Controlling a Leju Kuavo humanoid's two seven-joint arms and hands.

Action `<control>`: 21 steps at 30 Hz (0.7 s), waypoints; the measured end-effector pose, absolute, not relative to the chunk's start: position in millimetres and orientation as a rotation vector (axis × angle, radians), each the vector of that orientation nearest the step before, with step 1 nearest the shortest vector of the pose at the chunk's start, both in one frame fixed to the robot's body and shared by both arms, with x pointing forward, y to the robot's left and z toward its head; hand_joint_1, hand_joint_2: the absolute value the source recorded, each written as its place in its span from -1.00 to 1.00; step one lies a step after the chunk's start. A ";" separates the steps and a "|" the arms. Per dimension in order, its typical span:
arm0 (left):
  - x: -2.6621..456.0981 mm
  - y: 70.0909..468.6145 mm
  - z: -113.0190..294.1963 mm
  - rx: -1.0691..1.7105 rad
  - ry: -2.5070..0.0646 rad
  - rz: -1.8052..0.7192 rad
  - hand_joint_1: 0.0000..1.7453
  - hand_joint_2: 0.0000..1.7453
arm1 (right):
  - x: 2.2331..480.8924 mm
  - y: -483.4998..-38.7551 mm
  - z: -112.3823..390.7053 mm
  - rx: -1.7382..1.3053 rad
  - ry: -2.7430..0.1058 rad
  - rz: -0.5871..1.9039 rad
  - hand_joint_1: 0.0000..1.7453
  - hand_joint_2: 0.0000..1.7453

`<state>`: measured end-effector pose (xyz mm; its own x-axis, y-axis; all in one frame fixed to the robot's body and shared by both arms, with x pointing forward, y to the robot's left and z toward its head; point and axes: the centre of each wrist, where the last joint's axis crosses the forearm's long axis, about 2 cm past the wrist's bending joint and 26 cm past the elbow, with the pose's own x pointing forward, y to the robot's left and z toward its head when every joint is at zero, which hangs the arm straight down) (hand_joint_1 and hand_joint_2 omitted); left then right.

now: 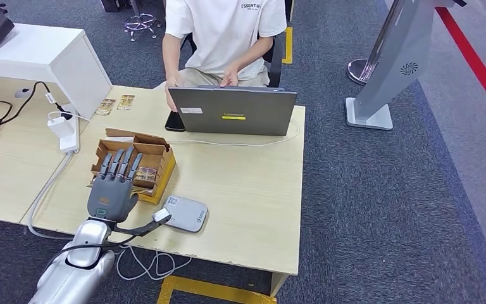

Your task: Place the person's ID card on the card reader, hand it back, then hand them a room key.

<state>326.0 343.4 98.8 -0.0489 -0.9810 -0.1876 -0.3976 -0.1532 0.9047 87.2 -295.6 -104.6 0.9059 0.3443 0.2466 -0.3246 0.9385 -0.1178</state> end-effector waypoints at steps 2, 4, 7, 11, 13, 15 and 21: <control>326.2 342.9 98.5 1.596 -1.480 -1.187 0.00 1.00 | 87.3 -295.6 -104.6 -0.074 -0.269 0.346 -1.00 -1.00; 326.5 343.0 98.1 1.587 -1.471 -1.183 1.00 1.00 | 87.2 -295.6 -104.6 -0.074 -0.270 0.347 -1.00 -1.00; 327.9 343.8 97.2 1.549 -1.441 -1.180 1.00 1.00 | 87.2 -295.6 -104.6 -0.074 -0.272 0.347 -1.00 -1.00; 329.5 344.6 96.1 1.503 -1.412 -1.187 1.00 1.00 | 87.1 -295.6 -104.7 -0.074 -0.272 0.347 -1.00 -1.00; 329.7 344.6 96.0 1.499 -1.410 -1.188 1.00 1.00 | 87.1 -295.6 -104.7 -0.074 -0.272 0.347 -1.00 -1.00; 329.7 344.6 96.0 1.499 -1.410 -1.188 1.00 1.00 | 87.1 -295.6 -104.7 -0.074 -0.272 0.347 -1.00 -1.00; 329.8 344.6 96.0 1.498 -1.410 -1.188 1.00 1.00 | 87.1 -295.6 -104.7 -0.074 -0.272 0.347 -1.00 -1.00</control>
<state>329.8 344.6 96.0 -0.0367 -0.9906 -0.1314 -0.2974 -0.1147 0.9478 87.1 -295.6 -104.7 0.9045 0.3452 0.2506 -0.3254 0.9382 -0.1178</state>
